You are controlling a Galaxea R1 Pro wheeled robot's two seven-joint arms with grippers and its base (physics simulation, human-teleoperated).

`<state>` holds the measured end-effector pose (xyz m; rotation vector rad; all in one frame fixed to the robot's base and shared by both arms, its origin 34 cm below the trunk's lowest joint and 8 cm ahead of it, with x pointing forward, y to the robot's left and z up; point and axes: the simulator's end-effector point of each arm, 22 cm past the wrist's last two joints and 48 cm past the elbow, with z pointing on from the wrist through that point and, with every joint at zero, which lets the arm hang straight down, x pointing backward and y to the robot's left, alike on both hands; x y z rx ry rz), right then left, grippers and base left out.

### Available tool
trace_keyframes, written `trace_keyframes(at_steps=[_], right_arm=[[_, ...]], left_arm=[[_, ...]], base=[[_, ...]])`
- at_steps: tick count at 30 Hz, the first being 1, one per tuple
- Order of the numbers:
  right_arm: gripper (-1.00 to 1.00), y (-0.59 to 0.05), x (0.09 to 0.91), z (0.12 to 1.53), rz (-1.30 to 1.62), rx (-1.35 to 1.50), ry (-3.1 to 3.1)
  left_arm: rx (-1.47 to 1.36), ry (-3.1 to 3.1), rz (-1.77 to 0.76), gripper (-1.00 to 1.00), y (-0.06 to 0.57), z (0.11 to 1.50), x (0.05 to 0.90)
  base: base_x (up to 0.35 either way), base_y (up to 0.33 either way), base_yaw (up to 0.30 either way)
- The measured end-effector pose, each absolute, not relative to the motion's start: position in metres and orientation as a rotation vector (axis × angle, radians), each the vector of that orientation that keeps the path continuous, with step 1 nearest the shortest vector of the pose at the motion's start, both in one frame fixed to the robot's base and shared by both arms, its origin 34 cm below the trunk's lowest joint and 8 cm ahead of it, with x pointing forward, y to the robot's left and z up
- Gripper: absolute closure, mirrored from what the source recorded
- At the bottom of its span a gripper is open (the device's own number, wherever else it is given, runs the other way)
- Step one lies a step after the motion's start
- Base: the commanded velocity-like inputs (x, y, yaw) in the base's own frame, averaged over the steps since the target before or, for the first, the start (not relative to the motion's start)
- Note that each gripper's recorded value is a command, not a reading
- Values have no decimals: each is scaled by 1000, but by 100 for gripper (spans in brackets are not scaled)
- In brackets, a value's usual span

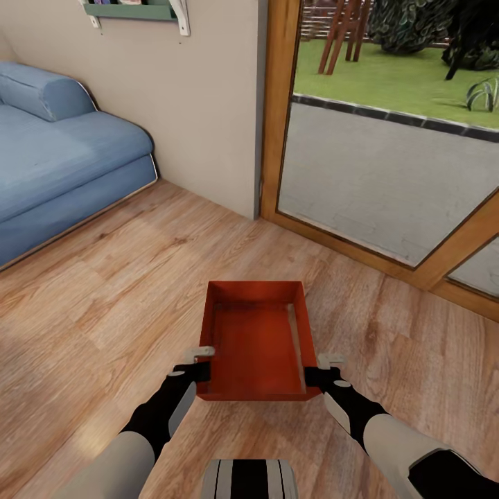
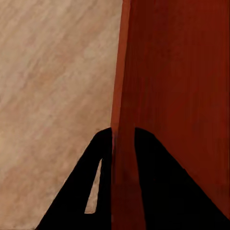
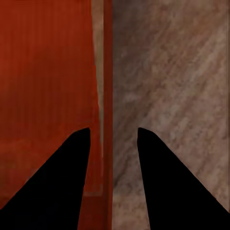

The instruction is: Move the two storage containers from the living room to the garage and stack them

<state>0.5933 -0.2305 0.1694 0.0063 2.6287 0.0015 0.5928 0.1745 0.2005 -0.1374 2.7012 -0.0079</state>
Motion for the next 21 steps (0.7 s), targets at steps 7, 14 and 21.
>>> trace_keyframes(at_steps=[7, 14, 21], right_arm=[[100, -231, 594, 170, -1, 9, 2627], [100, -231, 594, 170, -2, 11, 2626], [100, -231, 594, 169, -1, 9, 2642]], left_arm=[[-136, 2699, 8, 100, 176, 201, 594], [-133, 2697, 8, 100, 176, 202, 594], [-136, 2714, 7, 100, 176, 201, 595]], base=[[0, 0, 0], [0, 0, 0], [0, 0, 0]])
